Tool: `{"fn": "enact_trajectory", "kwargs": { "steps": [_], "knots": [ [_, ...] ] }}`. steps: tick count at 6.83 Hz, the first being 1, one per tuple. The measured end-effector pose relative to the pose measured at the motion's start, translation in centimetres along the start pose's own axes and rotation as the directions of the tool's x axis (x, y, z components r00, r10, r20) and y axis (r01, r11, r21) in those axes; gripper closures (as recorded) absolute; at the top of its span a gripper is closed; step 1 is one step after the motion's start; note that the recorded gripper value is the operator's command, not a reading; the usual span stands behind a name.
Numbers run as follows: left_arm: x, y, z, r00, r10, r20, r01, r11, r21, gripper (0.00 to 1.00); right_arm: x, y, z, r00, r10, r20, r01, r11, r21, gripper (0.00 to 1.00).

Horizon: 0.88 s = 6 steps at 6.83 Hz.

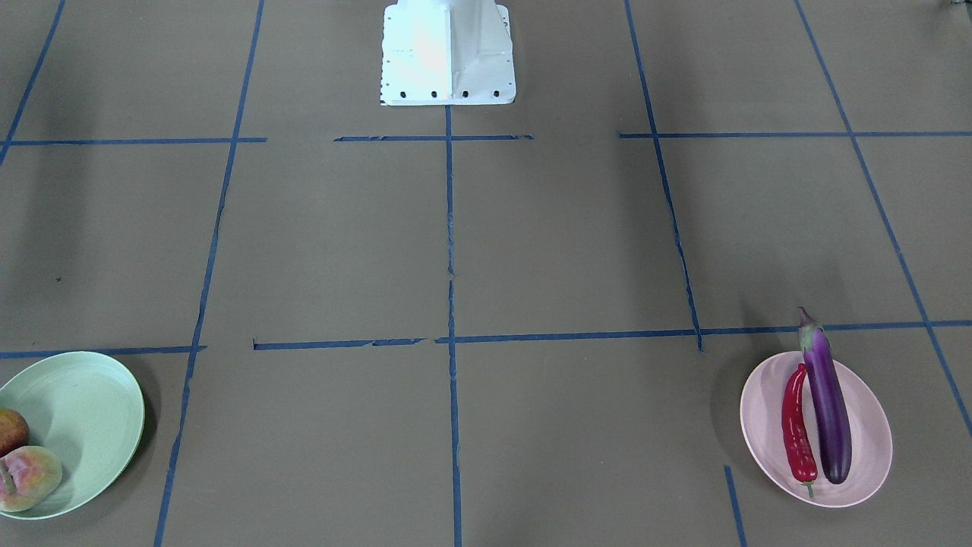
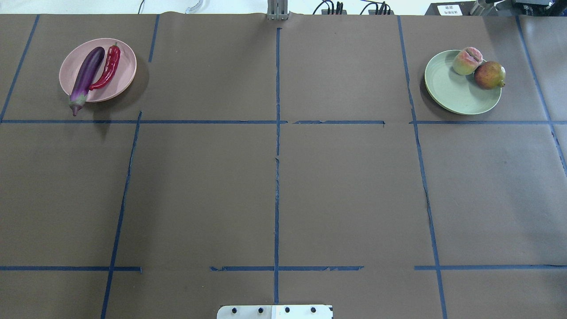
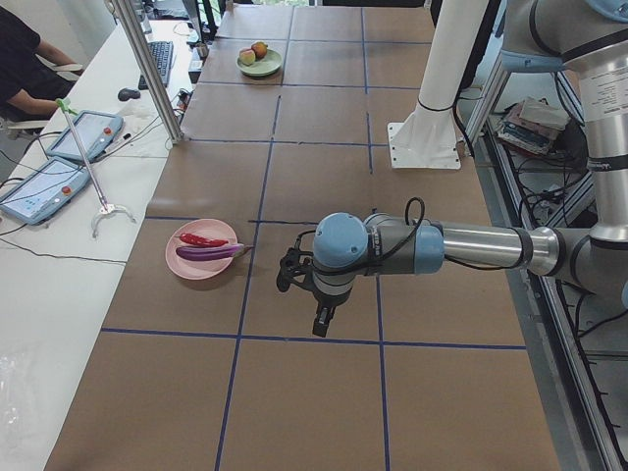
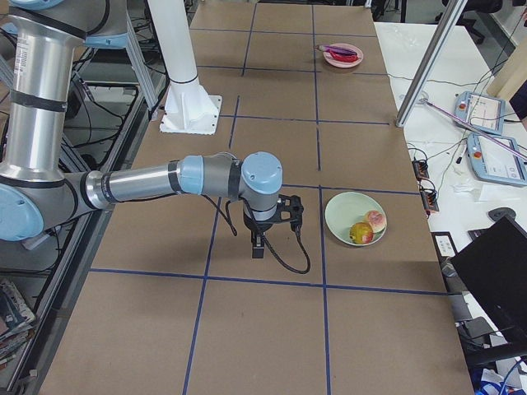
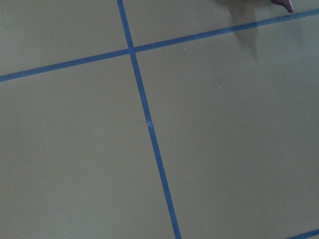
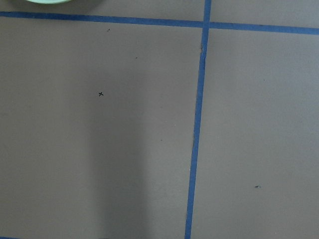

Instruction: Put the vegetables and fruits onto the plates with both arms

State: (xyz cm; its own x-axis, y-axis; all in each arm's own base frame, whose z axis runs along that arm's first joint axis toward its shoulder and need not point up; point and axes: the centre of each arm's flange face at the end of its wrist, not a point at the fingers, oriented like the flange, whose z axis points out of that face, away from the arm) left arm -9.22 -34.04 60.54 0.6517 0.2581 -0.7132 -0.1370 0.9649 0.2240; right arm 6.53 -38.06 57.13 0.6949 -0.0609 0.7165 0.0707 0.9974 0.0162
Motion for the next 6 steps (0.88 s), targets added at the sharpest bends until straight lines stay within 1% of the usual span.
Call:
{"fn": "enact_trajectory", "kwargs": {
  "steps": [2,4,6],
  "knots": [
    [0.8,1.1,-0.6,0.999,0.044,0.014,-0.044,0.999,0.008,0.00,0.0,0.1,0.0,1.000,-0.003,-0.001,0.003,1.000,0.000,0.00],
    [1.0,2.1,-0.7,0.999,0.047,0.027,-0.047,0.999,-0.002,0.00,0.0,0.1,0.1,1.000,-0.003,0.001,0.003,1.000,-0.003,0.00],
    [0.9,2.4,-0.5,0.999,0.043,0.027,-0.043,0.999,-0.008,0.00,-0.1,0.1,0.0,1.000,-0.004,0.004,0.004,1.000,-0.001,0.00]
  ]
}}
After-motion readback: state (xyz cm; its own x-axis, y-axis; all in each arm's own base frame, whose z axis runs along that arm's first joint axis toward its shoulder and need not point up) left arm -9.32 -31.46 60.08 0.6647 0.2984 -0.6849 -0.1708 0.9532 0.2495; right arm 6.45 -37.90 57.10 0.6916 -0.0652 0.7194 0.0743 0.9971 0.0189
